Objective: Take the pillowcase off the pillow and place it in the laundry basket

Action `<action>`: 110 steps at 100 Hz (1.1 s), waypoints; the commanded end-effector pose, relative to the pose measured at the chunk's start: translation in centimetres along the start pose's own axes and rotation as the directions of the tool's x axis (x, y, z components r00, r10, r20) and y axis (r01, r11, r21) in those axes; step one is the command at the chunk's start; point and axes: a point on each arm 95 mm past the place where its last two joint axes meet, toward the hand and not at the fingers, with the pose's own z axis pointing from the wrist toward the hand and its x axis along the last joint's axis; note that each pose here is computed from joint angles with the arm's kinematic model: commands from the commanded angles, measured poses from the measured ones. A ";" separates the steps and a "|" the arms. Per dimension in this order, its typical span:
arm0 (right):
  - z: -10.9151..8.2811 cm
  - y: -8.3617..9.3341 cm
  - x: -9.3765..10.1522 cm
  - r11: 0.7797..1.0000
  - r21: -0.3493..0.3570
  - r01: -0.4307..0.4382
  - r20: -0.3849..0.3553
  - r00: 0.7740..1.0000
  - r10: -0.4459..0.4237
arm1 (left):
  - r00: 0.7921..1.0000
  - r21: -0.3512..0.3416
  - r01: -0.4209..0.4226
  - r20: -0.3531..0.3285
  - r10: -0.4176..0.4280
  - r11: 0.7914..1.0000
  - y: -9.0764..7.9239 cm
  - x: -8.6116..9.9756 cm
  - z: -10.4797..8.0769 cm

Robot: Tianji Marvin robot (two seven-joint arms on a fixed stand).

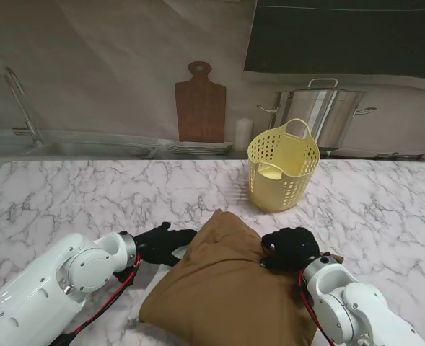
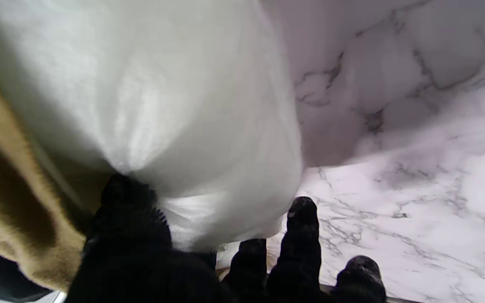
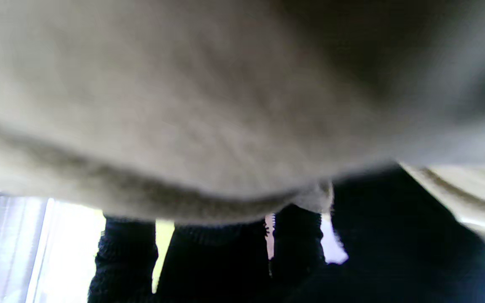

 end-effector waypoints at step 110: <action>0.6 -1.0 4.4 0.997 -0.035 -0.071 -0.270 0.961 0.059 | 0.997 0.005 -0.009 -0.073 0.010 1.000 1.3 0.6 1.2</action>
